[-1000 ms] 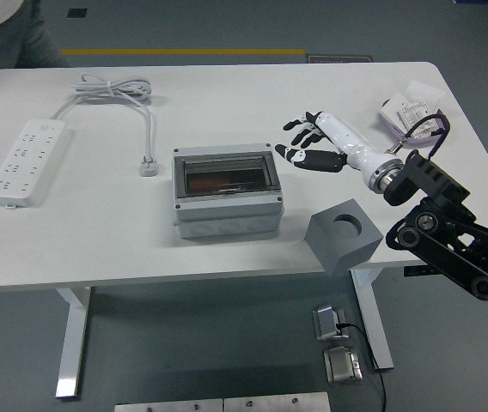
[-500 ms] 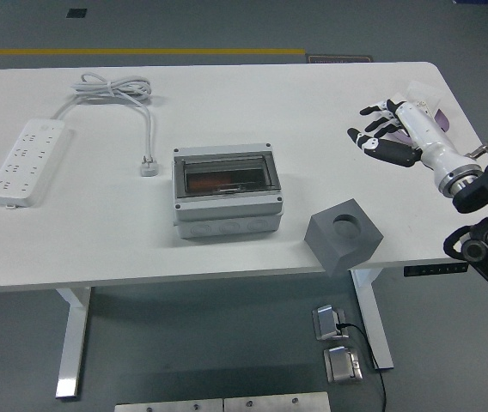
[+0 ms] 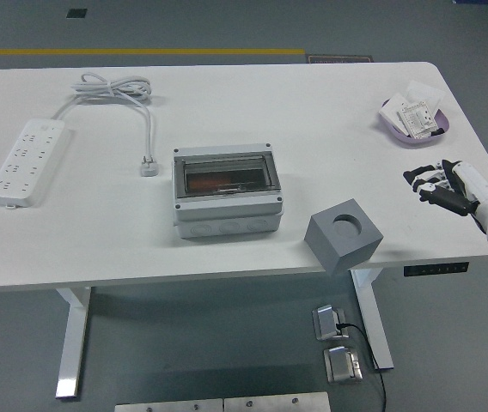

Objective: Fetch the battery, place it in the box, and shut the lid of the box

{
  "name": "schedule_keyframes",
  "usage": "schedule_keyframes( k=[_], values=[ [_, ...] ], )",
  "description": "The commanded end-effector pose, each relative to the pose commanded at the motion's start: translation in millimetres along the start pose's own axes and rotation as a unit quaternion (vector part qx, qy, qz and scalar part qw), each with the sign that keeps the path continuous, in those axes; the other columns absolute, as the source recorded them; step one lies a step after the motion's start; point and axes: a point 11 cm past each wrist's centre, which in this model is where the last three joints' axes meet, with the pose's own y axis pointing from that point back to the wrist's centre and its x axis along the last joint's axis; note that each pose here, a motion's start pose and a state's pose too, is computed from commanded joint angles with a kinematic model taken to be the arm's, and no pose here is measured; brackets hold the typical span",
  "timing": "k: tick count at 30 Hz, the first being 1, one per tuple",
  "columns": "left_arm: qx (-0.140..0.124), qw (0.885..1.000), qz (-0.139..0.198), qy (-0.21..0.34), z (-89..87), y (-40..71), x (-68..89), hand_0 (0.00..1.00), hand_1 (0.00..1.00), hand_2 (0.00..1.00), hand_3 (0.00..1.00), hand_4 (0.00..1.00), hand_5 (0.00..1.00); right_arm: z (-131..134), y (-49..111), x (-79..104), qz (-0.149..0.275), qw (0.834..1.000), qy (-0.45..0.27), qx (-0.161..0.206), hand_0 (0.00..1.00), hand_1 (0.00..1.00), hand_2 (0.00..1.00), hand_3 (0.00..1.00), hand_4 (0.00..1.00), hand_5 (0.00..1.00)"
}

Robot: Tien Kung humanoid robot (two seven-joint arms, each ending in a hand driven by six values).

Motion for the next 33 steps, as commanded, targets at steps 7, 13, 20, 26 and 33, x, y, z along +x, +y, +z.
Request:
schedule_keyframes(
  k=[7,13,20,26,33],
  values=[
    [-0.001,1.0,0.001,0.001,1.1,0.1,1.9,0.641,0.697,0.605,0.585,0.619,0.07,14.0,9.9,-15.9,-0.045,0.998,-0.041,-0.023,0.325,0.427,0.523,0.608,0.763,0.647],
    [0.0,1.0,0.001,0.001,0.9,0.1,1.9,0.641,0.697,0.605,0.586,0.62,0.071,19.6,15.7,-38.6,-0.077,0.995,-0.063,-0.027,0.309,0.415,0.541,0.62,0.766,0.652],
    [-0.002,1.0,0.002,0.0,2.7,0.3,2.8,0.641,0.697,0.605,0.587,0.62,0.071,22.7,19.2,-58.3,-0.104,0.991,-0.077,-0.029,0.303,0.416,0.582,0.647,0.771,0.674],
    [-0.003,1.0,0.002,0.0,3.6,0.4,3.4,0.641,0.698,0.605,0.587,0.621,0.073,20.8,19.8,-64.5,-0.113,0.99,-0.081,-0.025,0.301,0.417,0.595,0.649,0.769,0.678],
    [-0.004,1.0,0.002,-0.001,5.2,0.6,3.0,0.641,0.697,0.606,0.586,0.622,0.076,19.4,19.3,-70.5,-0.12,0.989,-0.085,-0.021,0.3,0.42,0.606,0.659,0.769,0.69]
  ],
)
